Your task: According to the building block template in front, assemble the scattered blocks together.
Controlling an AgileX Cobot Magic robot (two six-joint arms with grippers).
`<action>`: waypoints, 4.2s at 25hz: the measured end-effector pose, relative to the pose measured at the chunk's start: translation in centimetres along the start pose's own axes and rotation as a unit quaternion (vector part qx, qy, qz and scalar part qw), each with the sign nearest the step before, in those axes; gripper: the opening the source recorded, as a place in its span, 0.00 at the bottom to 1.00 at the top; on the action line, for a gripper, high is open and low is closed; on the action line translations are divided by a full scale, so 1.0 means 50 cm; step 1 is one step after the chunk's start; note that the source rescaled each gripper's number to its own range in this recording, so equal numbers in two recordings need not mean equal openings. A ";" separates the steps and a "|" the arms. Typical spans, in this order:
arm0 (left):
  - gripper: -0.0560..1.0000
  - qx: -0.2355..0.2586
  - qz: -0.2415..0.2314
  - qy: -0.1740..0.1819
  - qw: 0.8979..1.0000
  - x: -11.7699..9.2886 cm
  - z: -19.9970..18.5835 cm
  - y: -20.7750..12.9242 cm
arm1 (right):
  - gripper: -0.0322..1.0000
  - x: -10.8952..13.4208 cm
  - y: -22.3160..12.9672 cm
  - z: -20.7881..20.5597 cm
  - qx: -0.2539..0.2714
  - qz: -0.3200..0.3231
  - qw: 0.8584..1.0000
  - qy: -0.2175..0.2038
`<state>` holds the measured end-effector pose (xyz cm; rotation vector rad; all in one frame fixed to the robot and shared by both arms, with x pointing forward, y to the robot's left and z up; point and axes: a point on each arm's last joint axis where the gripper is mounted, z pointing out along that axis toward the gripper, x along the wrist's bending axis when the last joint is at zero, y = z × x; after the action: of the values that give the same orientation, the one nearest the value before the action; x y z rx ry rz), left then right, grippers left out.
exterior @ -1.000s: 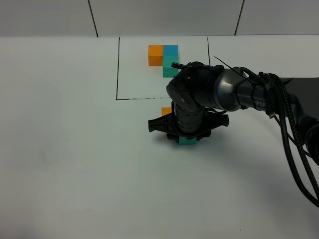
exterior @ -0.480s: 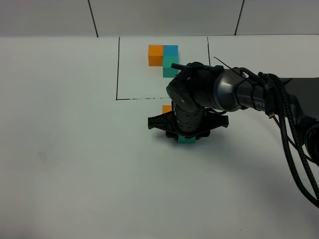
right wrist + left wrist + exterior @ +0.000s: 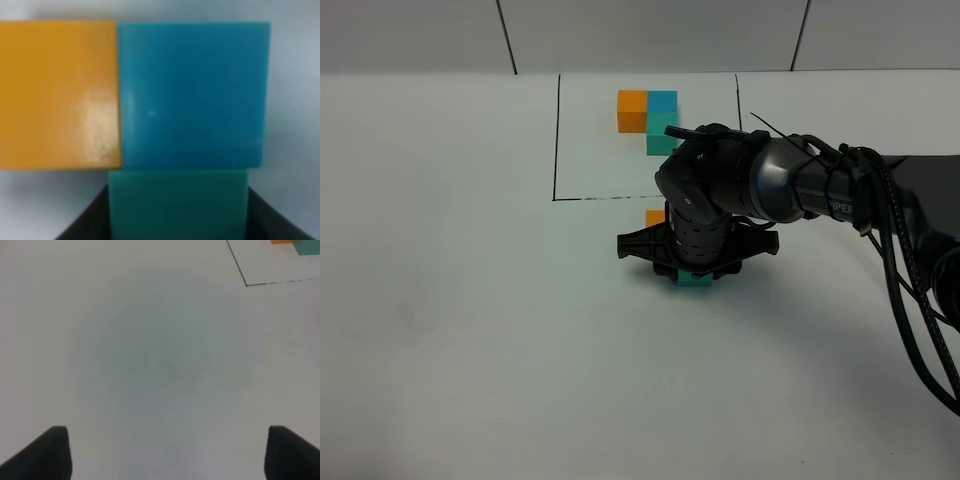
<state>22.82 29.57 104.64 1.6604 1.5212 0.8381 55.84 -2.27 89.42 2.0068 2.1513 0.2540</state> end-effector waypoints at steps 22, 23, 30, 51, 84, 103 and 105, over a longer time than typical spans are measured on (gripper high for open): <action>0.70 0.000 0.000 0.000 1.000 0.000 0.000 0.000 | 0.93 -0.002 0.006 -0.029 -0.004 -0.050 0.999 0.014; 0.70 0.000 0.000 0.000 1.000 0.000 0.000 0.000 | 0.97 -0.002 0.008 -0.042 -0.009 -0.050 0.998 0.020; 0.70 0.000 0.000 0.000 1.000 0.000 0.000 0.000 | 1.00 -0.044 0.030 -0.156 -0.034 -0.057 0.997 0.027; 0.70 0.000 0.000 0.000 1.000 0.000 0.000 0.000 | 0.94 -0.612 0.052 -0.285 -0.066 0.069 0.994 -0.045; 0.70 0.000 0.000 0.000 1.000 0.000 0.000 0.000 | 0.94 -0.524 -0.503 -0.458 -0.295 0.095 0.951 -0.016; 0.70 0.000 0.000 0.000 1.000 0.000 0.000 0.000 | 0.88 -0.513 -0.586 -0.468 -0.411 0.087 0.907 -0.023; 0.70 0.000 0.000 0.000 1.000 0.000 0.000 0.000 | 0.87 -0.513 -0.586 -0.468 -0.411 0.087 0.907 -0.023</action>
<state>22.82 29.57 104.64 1.6598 1.5211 0.8383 23.36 -29.82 105.23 1.6409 1.4390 0.9428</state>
